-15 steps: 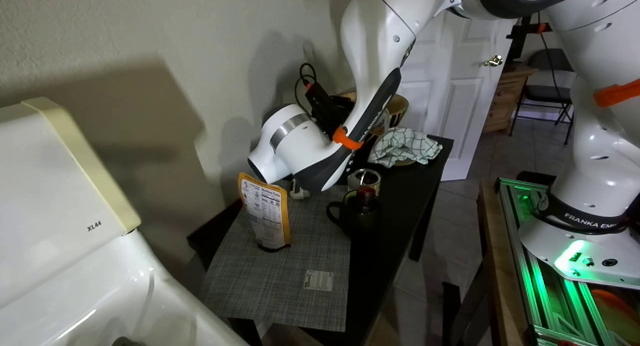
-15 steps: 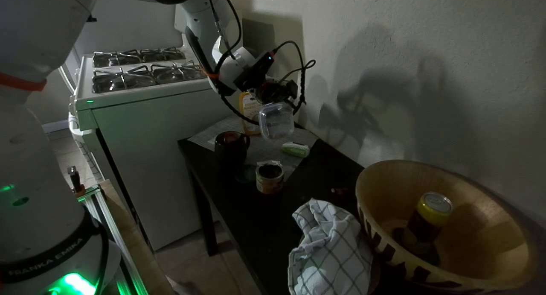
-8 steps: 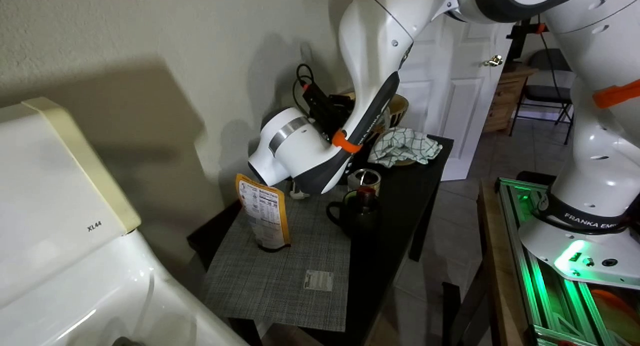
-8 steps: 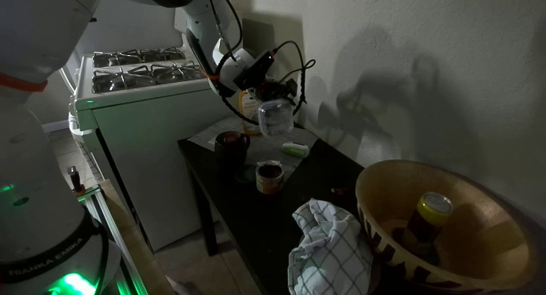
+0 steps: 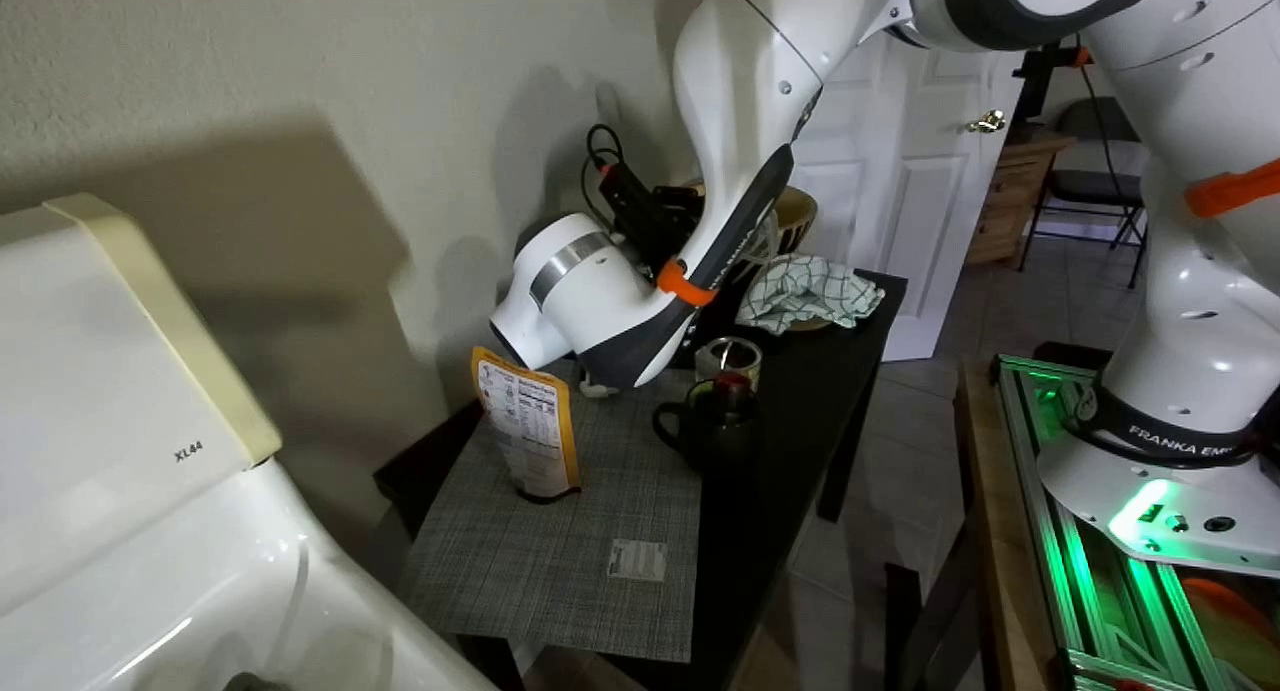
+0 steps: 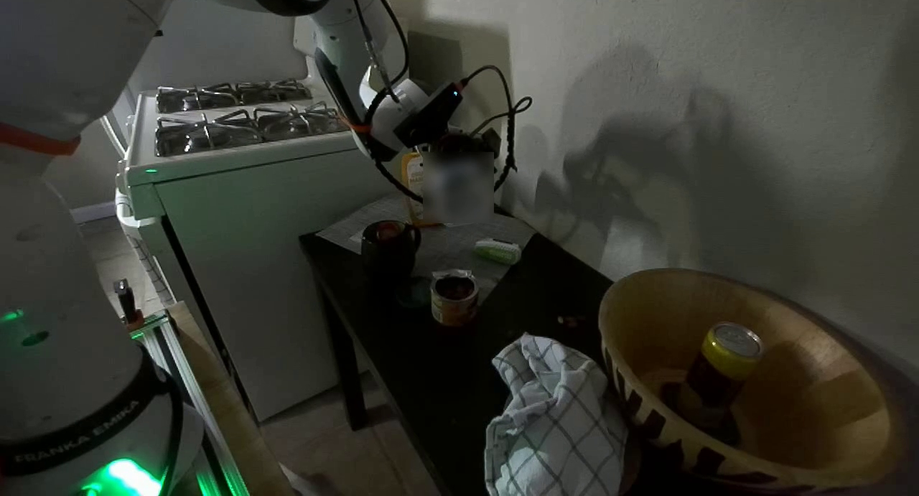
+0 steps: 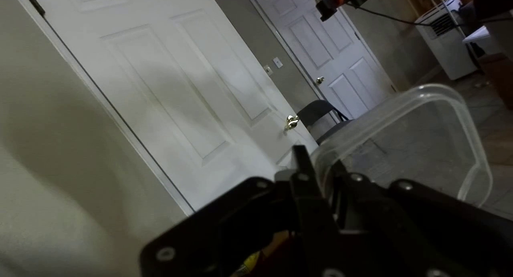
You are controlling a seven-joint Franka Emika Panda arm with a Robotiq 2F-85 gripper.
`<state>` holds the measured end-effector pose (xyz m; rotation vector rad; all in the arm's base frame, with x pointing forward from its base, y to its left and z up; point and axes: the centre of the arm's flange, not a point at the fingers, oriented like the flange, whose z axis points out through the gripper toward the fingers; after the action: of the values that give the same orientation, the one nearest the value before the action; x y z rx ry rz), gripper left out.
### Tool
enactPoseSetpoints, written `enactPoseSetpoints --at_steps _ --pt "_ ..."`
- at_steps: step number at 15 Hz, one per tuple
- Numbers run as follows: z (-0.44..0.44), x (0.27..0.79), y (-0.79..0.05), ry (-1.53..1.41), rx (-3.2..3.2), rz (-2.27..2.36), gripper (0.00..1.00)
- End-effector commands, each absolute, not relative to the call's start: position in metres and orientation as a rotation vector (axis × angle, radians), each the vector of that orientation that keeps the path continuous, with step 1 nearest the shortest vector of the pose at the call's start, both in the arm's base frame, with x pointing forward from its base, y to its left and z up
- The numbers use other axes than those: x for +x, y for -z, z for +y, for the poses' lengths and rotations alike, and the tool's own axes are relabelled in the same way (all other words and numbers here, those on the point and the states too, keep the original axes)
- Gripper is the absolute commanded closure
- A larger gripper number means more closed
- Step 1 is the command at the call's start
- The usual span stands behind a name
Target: Pour the contents of the small lunchbox into the orange can
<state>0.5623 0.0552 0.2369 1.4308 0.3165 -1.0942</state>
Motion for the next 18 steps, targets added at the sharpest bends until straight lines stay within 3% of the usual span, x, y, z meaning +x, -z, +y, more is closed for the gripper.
enactPoseSetpoints --at_steps 1,18 --pt "0.056 0.566 -0.24 1.115 1.445 0.326 0.97" --pt "-0.059 0.5 -0.371 0.907 2.364 0.191 0.97"
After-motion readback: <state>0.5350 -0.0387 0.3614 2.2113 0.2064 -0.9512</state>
